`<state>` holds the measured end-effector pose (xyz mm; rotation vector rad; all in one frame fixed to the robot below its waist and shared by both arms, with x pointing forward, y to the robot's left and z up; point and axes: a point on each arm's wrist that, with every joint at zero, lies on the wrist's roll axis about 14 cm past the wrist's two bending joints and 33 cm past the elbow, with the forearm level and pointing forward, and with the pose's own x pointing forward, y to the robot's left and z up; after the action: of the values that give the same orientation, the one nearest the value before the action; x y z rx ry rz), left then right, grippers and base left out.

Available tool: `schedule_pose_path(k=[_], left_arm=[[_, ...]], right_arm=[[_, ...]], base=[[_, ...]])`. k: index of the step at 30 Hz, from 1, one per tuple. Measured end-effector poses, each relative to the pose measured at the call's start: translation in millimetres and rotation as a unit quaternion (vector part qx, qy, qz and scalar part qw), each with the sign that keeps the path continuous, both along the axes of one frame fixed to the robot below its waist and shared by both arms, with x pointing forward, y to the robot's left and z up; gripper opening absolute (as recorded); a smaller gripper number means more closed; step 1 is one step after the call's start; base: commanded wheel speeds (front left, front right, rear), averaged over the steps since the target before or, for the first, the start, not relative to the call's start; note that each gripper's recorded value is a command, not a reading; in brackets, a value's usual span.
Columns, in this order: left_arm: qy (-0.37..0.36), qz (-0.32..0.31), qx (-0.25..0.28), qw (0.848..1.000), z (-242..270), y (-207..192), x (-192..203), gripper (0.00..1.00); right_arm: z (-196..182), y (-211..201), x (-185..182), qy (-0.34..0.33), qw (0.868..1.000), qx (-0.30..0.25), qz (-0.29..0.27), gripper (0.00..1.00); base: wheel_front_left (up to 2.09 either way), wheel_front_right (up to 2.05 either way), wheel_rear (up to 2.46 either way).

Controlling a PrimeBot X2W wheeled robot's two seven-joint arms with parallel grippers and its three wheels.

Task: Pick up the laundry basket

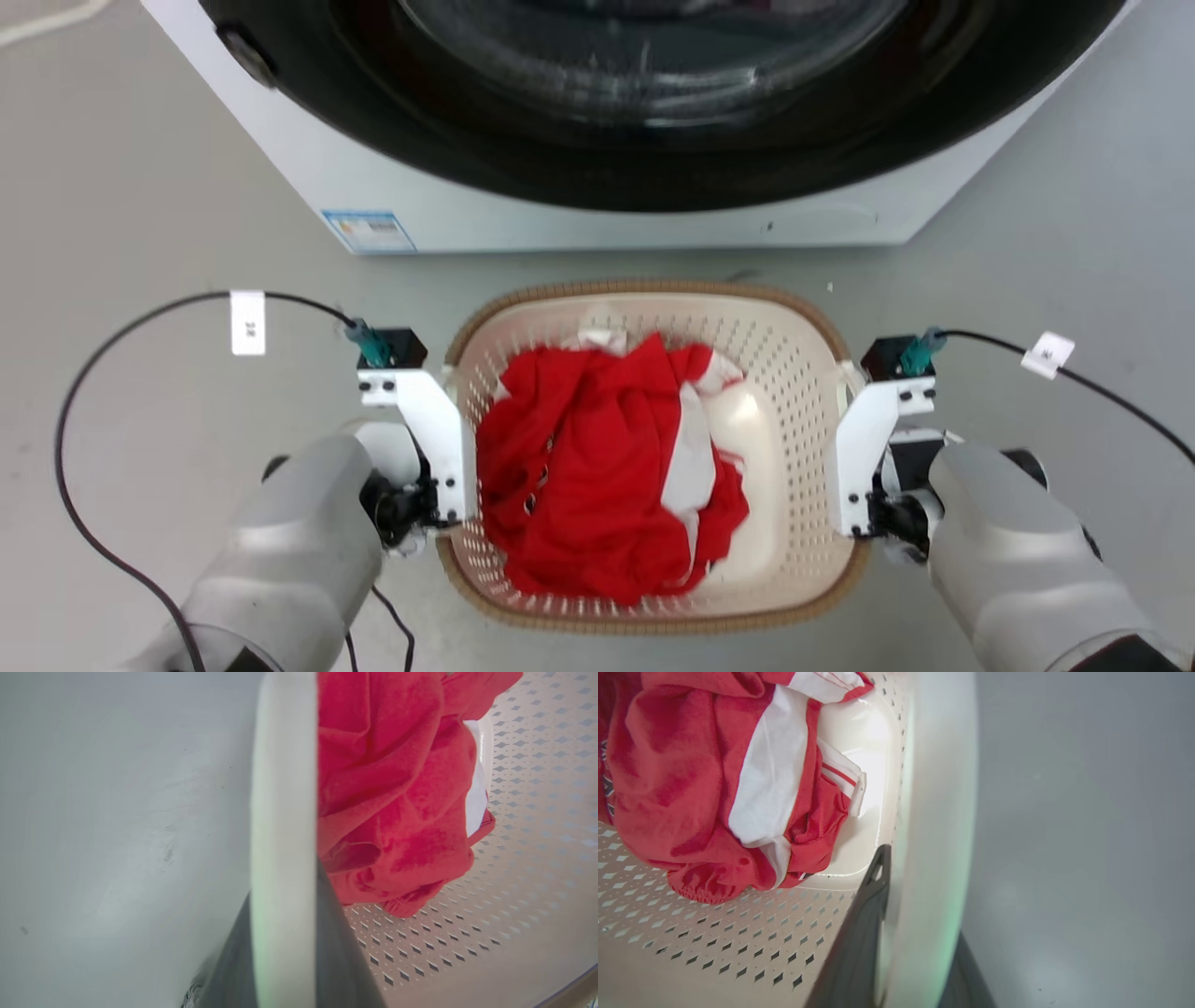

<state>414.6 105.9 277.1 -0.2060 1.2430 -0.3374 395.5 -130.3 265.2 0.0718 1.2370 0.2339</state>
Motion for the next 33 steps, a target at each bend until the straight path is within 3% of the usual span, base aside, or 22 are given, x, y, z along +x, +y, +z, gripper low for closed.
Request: schedule_pose_path(k=[15,33], left_arm=[[-0.021,-0.002,0.004,1.000,65.5,0.6,-31.7,0.00],[-0.018,-0.002,-0.001,1.000,78.2,-5.7,-74.8,0.00]], right_arm=[[66.1,-1.2,-22.0,-0.019,1.000,0.002,-0.002,0.00],[76.8,-4.7,-69.1,0.004,1.000,0.007,-0.011,0.00]], base=[[0.00,0.00,0.00],[0.00,0.00,0.00]])
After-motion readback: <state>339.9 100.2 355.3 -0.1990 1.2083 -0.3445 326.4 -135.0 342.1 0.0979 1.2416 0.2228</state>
